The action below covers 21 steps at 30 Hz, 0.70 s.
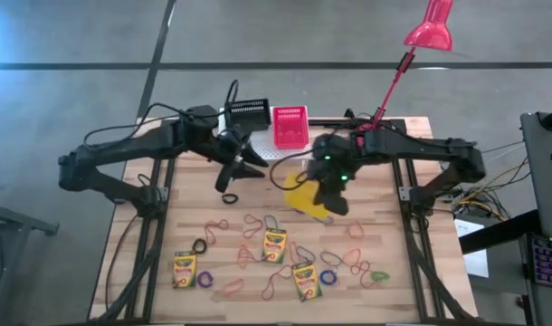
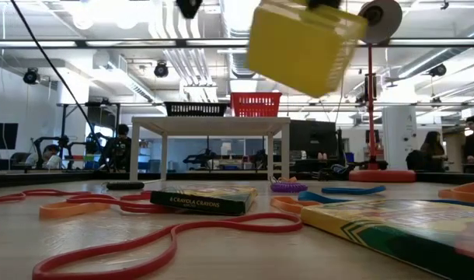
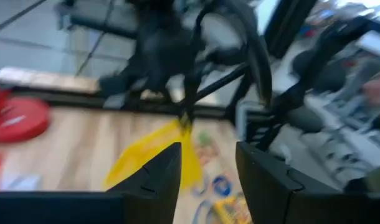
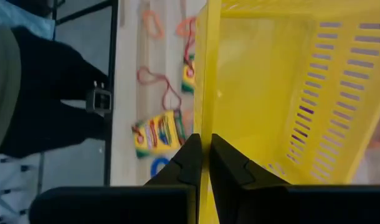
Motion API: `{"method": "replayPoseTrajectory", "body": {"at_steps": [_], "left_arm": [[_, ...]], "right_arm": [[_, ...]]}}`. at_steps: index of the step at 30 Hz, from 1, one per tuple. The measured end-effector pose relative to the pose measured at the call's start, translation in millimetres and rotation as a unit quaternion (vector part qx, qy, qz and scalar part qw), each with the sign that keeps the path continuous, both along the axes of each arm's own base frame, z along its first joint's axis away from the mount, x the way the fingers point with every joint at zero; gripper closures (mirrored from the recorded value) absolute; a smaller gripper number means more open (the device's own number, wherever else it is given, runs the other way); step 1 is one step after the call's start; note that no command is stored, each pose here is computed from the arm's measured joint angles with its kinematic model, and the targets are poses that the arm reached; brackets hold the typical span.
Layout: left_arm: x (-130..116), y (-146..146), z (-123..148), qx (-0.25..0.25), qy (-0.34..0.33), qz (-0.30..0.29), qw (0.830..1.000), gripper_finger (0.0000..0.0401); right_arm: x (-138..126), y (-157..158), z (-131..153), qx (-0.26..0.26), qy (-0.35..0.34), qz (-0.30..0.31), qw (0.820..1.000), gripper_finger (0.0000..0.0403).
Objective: Pick & Place Office Desk Supplies
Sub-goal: Put the yellow basket on the shelf
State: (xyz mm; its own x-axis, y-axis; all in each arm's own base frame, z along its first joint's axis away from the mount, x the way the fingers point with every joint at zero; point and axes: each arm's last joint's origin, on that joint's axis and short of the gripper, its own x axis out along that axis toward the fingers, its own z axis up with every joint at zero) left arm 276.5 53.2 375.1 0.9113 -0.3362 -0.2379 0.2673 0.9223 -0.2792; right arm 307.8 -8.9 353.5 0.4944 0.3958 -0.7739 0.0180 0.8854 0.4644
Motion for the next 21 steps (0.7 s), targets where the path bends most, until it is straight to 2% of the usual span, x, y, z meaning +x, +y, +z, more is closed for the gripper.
{"method": "replayPoseTrajectory", "body": {"at_steps": [6, 9, 11, 15, 21], "left_arm": [[18, 0, -20, -0.014, 0.033, -0.045, 0.998, 0.0166], [18, -4, -27, -0.003, 0.061, -0.049, 0.997, 0.0138], [17, -6, -30, 0.022, 0.076, -0.032, 0.996, 0.0130], [15, -10, -37, 0.067, 0.112, 0.002, 0.991, 0.0137], [12, -11, -40, 0.066, 0.136, 0.001, 0.988, 0.0195]], "right_arm": [[42, -5, 9, 0.001, -0.003, -0.049, 0.999, 0.0389], [56, -6, 16, 0.004, -0.013, -0.060, 0.998, 0.0390], [64, -6, 21, 0.005, -0.023, -0.062, 0.998, 0.0390], [76, -7, 28, -0.004, -0.044, -0.059, 0.997, 0.0390], [81, -8, 32, -0.017, -0.057, -0.057, 0.997, 0.0390]]}}
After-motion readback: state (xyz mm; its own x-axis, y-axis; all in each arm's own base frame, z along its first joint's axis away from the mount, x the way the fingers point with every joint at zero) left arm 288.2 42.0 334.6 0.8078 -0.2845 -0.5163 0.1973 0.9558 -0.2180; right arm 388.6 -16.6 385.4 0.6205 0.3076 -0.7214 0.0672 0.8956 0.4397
